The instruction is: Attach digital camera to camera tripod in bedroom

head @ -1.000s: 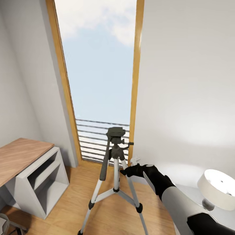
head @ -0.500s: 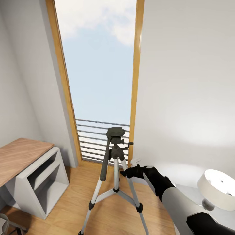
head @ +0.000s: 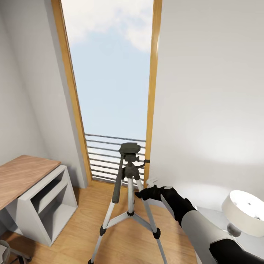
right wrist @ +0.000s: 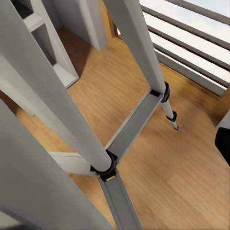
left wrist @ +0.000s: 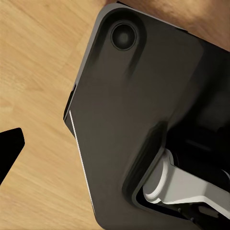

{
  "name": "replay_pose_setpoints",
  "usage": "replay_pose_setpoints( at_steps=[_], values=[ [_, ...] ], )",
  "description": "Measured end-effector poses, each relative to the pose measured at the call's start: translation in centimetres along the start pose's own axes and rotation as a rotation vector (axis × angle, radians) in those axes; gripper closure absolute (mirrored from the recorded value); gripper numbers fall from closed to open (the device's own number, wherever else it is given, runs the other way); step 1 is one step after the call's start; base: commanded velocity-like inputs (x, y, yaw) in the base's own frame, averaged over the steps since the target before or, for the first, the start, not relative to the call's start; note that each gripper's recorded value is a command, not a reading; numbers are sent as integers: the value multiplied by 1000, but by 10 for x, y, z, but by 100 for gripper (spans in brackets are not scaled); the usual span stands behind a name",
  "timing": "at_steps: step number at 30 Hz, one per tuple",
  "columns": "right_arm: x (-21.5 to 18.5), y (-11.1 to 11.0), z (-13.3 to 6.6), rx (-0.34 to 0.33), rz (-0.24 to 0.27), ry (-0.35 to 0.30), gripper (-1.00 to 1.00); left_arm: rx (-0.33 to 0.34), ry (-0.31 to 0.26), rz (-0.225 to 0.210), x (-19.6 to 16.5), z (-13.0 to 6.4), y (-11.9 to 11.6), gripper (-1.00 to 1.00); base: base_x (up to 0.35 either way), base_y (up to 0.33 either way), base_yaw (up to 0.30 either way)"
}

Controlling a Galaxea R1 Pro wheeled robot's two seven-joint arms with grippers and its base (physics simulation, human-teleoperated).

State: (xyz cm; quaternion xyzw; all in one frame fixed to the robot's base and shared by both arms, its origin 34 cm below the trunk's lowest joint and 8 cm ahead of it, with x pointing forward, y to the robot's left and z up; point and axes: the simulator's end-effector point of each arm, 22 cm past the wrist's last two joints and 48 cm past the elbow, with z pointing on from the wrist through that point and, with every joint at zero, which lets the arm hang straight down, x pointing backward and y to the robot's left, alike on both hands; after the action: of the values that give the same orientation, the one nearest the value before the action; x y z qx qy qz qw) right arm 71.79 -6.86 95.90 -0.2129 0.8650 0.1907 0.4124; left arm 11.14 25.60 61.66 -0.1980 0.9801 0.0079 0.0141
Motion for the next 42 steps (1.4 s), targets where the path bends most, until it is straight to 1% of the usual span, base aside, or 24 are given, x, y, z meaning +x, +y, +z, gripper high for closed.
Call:
replay_pose_setpoints(
  at_steps=[4, 6, 19, 27, 28, 29, 30, 31, 32, 33, 34, 35, 36, 37, 38, 39, 40, 41, 42],
  values=[
    [1, 3, 0, -14, 5, 1, 100, 0, 0, 0, 0, 0, 0, -100, 0, 0, 0],
    [2, 3, 0, -13, -5, 5, 100, 0, 0, 0, 0, 0, 0, -100, 0, 0, 0],
    [1, 3, 0, -14, 0, 2, 100, 0, 0, 0, 0, 0, 0, -100, 0, 0, 0],
    [-4, 2, -1, -11, -10, -10, 100, 0, 0, 0, 0, 0, 0, -100, 0, 0, 0],
    [-6, 2, -1, -11, -20, -20, 100, 0, 0, 0, 0, 0, 0, -100, 0, 0, 0],
    [-19, -3, -8, 0, 3, -3, 100, 1, 1, 0, 0, 0, -1, -100, 0, 0, 0],
    [-30, -2, -11, 2, -18, -20, 100, 1, 1, 0, 0, 0, -1, -100, 0, 0, 0],
    [-48, 0, -16, 2, -23, -47, 100, 1, 1, 0, 0, 0, -1, -100, 0, 0, 0],
    [-74, 3, -26, 3, -32, -79, 100, 1, 1, 0, 0, 0, -1, -100, 0, 0, 0],
    [-101, 6, -35, 5, -61, -144, 100, 1, 0, 0, 0, 0, -1, -100, 0, 0, 0],
    [-114, 10, -40, -7, -58, -189, 100, 1, 0, 0, 0, 0, -1, -100, 0, 0, 0],
    [-112, 11, -40, -14, -42, -175, 100, 1, 0, 0, 0, 0, -1, -100, 0, 0, 0],
    [-102, 9, -38, -4, -41, -125, 100, 1, 1, 0, 0, 0, -1, -100, 0, 0, 0],
    [-97, 4, -36, 15, -65, -109, 100, 1, 1, 0, 0, 0, -1, -100, 0, 0, 0],
    [-103, 5, -39, 16, -74, -120, 100, 1, 1, 0, 0, 0, -1, -100, 0, 0, 0],
    [-112, 9, -42, -2, -55, -146, 100, 1, 0, 0, 0, 0, -1, -100, 0, 0, 0],
    [-112, 14, -42, -22, -26, -147, 100, 1, 0, 0, 0, 0, -1, -100, 0, 0, 0],
    [-109, 12, -41, -12, -40, -137, 100, 1, 1, 0, 0, 0, -1, -100, 0, 0, 0],
    [-110, 7, -42, 8, -69, -135, 100, 1, 1, 0, 0, 0, -1, -100, 0, 0, 0]
  ],
)
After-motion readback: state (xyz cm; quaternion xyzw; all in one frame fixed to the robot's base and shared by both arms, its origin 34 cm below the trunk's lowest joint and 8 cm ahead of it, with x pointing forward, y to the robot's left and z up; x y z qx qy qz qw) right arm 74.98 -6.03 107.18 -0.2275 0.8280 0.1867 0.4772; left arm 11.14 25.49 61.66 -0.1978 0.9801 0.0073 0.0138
